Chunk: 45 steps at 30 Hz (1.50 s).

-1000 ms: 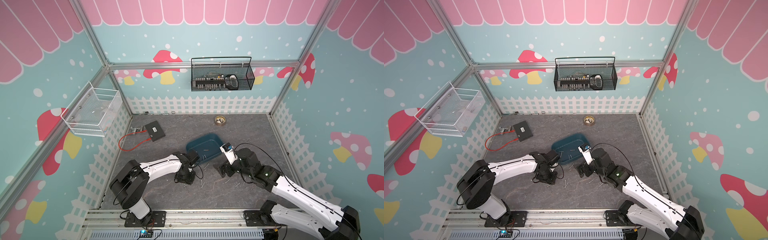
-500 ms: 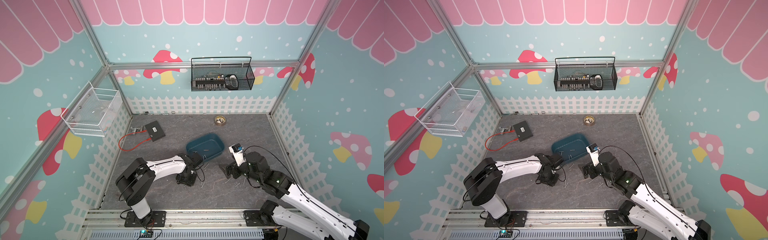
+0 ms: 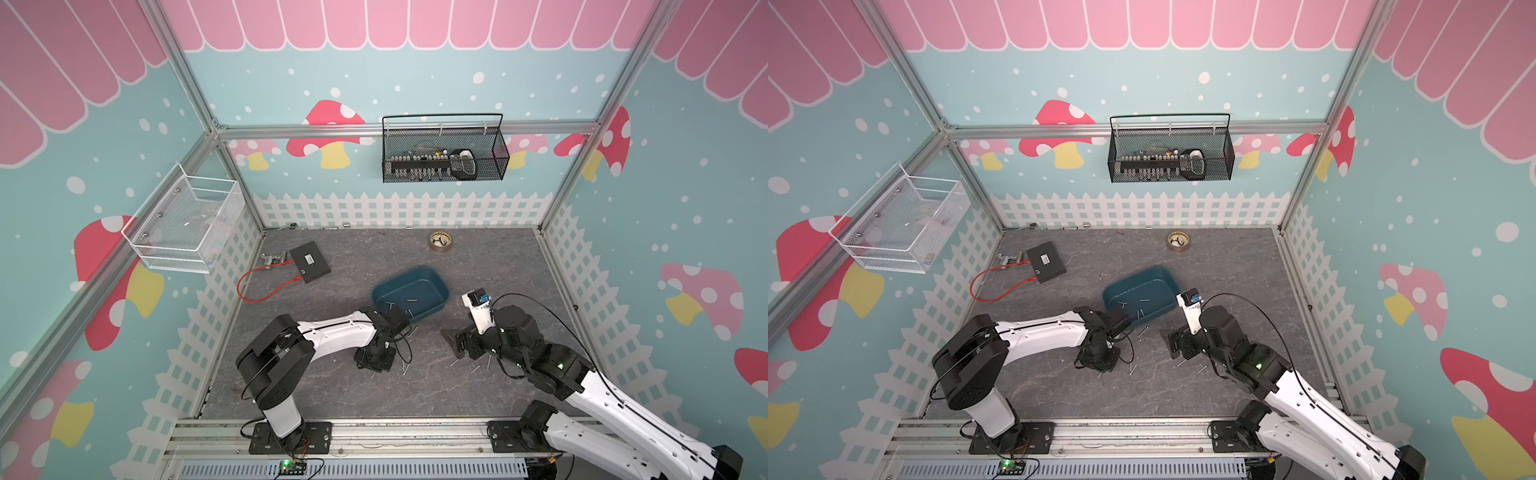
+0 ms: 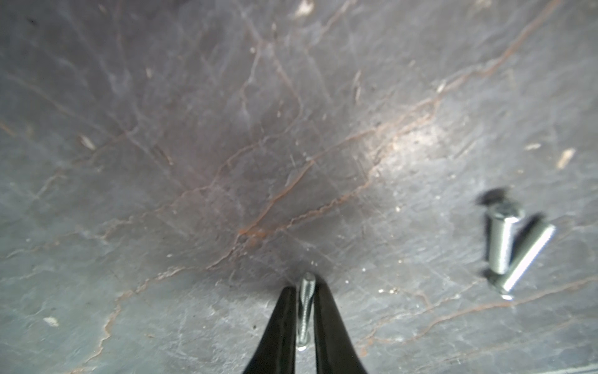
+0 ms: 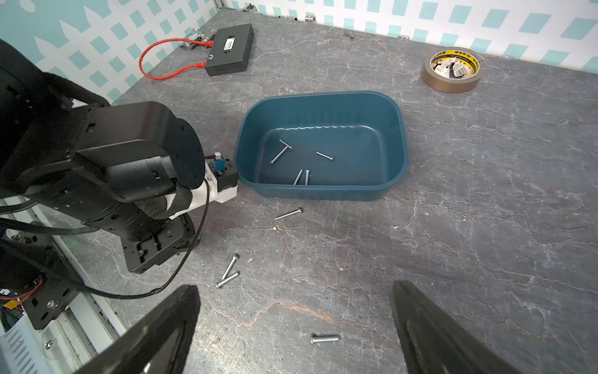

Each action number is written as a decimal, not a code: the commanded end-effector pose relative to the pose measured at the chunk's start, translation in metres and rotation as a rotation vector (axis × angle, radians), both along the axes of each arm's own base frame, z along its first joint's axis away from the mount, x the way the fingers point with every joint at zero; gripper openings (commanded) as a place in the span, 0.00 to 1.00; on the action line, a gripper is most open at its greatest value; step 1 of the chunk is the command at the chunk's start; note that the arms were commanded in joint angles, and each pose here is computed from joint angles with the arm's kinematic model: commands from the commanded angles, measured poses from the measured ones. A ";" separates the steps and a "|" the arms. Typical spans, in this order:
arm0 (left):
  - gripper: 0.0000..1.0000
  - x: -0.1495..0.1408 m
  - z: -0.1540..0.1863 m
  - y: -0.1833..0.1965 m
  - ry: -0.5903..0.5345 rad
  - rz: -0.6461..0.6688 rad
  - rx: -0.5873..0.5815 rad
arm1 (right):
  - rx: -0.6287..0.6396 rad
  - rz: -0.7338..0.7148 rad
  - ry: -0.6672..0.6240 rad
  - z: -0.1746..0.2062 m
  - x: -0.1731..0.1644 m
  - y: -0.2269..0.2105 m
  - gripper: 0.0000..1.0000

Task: Put the screws on the desktop into the storage box
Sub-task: Pick up the screw from the center of the board, then place the screw in the storage box.

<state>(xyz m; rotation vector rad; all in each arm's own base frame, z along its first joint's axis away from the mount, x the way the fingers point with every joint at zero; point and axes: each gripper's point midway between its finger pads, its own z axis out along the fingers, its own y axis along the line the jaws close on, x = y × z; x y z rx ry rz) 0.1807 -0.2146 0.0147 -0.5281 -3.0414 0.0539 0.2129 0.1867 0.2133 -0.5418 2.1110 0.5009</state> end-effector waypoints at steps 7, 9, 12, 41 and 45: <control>0.00 0.007 -0.009 -0.014 -0.031 0.007 -0.045 | -0.001 -0.034 -0.004 0.000 0.000 -0.007 0.98; 0.00 0.009 -0.005 -0.016 -0.044 0.012 -0.056 | -0.006 -0.039 -0.002 -0.002 0.001 -0.009 0.98; 0.00 0.010 0.005 -0.021 -0.058 0.013 -0.094 | -0.015 -0.043 0.003 -0.005 0.002 -0.009 0.98; 0.00 0.059 0.116 -0.107 -0.221 -0.060 -0.495 | 0.004 -0.086 0.005 -0.010 -0.001 -0.018 0.98; 0.00 0.081 0.125 -0.117 -0.259 -0.044 -0.555 | 0.007 -0.077 0.004 -0.011 -0.002 -0.017 0.98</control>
